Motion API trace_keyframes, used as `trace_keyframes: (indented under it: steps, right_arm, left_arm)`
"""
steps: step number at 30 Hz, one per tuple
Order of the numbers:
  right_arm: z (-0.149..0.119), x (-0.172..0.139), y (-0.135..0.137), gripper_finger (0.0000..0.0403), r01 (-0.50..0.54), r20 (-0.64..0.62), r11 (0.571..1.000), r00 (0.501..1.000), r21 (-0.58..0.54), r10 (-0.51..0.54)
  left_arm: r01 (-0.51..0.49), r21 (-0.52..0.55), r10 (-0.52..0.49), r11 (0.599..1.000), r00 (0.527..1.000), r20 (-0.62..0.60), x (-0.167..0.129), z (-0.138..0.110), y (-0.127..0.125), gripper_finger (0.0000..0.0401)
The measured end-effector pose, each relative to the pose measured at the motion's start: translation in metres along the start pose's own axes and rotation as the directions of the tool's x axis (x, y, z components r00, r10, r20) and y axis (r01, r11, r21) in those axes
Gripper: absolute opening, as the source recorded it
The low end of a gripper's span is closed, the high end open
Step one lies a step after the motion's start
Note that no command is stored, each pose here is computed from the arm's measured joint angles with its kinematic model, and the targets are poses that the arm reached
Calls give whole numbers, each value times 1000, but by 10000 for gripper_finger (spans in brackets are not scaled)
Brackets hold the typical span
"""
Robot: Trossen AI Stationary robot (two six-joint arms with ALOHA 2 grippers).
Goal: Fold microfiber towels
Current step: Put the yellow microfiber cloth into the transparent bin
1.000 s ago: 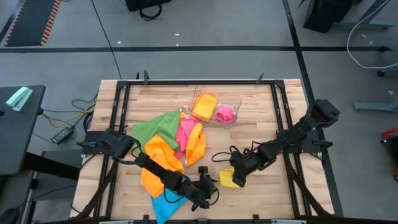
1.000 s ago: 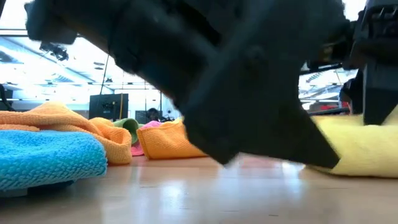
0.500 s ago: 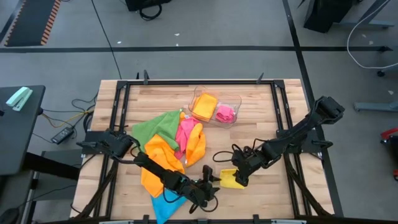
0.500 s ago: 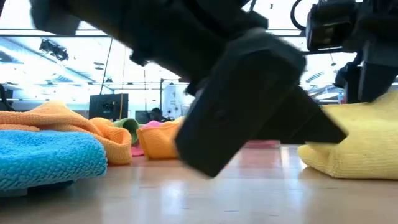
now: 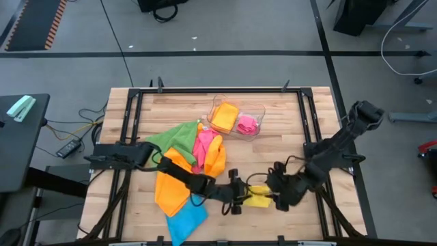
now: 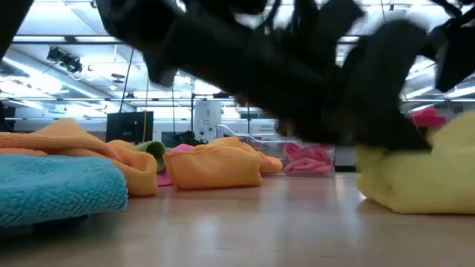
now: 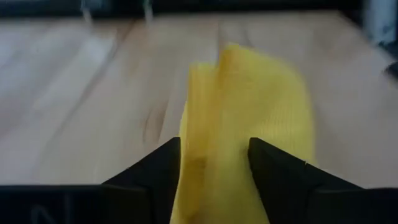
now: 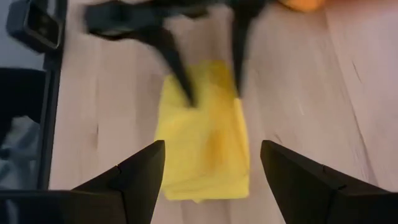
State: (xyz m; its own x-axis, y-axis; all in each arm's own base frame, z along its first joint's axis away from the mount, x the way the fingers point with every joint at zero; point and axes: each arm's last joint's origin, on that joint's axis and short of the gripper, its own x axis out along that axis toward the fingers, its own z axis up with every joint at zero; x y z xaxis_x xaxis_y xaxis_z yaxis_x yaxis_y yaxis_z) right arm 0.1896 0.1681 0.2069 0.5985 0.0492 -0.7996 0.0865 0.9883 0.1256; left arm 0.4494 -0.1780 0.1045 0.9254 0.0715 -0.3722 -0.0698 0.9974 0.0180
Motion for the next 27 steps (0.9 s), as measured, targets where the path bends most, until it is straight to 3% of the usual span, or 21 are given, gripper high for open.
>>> trace_keyframes:
  steps: [4,8,14,18,24,27]
  right_arm:
    - [-13,7,19,273,15,57,992,998,-122,-9]
    - [-29,19,31,273,69,72,959,996,-277,-51]
    - [-37,33,45,273,148,101,856,989,-495,-112]
    - [-29,41,53,275,161,106,809,987,-566,-123]
    - [-15,60,48,309,59,-37,860,995,-507,-90]
    - [-10,66,45,328,74,-52,848,992,-525,-118]
  left_arm:
    - [-21,-37,20,999,999,-28,9,-13,8,184]
    - [-26,-39,25,999,999,-40,12,-17,10,175]
    - [-31,-34,29,999,998,-50,12,-17,11,173]
    - [-33,-34,31,999,998,-56,12,-18,12,172]
    - [-33,-35,31,999,998,-58,12,-18,12,169]
    - [-33,-34,31,999,998,-58,12,-18,12,169]
